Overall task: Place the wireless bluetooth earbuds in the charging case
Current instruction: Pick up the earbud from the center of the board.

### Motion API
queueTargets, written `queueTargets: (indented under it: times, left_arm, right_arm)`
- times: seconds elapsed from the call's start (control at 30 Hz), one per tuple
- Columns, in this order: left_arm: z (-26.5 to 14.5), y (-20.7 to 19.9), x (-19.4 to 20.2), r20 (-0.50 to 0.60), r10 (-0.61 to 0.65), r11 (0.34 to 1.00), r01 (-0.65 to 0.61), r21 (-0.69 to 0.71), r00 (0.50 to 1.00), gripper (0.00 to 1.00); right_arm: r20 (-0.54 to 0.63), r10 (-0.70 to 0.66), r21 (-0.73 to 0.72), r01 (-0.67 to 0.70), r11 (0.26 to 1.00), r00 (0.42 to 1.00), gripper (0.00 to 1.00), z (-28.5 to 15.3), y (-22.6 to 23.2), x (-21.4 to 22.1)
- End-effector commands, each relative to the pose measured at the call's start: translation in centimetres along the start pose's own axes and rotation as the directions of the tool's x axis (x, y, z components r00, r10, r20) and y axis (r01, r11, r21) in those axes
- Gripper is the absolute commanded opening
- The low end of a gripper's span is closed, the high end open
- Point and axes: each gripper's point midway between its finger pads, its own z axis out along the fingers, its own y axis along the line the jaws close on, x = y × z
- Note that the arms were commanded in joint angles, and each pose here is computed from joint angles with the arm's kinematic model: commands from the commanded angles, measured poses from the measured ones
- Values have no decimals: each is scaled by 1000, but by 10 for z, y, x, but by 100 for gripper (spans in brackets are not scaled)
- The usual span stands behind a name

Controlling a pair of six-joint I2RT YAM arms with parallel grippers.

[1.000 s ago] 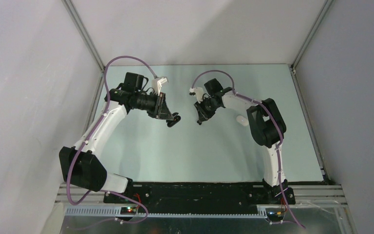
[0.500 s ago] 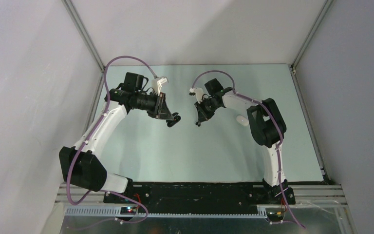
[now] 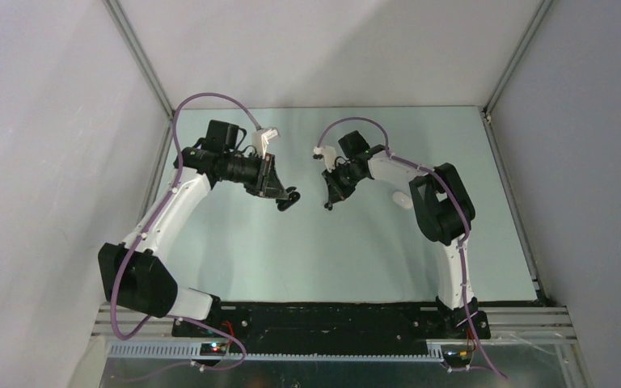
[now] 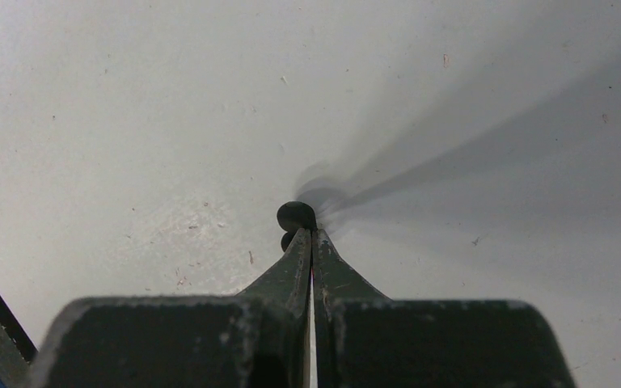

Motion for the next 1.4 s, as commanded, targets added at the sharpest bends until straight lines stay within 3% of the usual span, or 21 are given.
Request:
queueTargets:
  times: [0.0,0.53,0.73,1.0,1.17,1.37]
  left_arm:
    - [-6,-1,-5,26,40,999,-39,-9,999,0]
    - [-5,0,-5,24,40,999,-40,-10,999,0]
    - [-4,1,-5,21,36,999,-36,-7,999,0]
    - [-4,2,-4,20,37,999,-37,-7,999,0]
    - [-3,2,-4,18,35,999,-35,-5,999,0]
    - [-4,2,-5,21,38,999,-37,-11,999,0]
  right_arm:
    - [7,-32,9,32,999,999,0,-6,5,-4]
    - [-27,-34,19,35,999,999,21,5,9,4]
    - [-31,-33,23,33,999,999,22,6,10,6]
    - [-6,-36,32,36,999,999,12,-2,7,-2]
    - [17,-42,52,41,998,999,24,-6,-1,-11]
    - [22,-50,29,49,998,999,24,-4,1,-14]
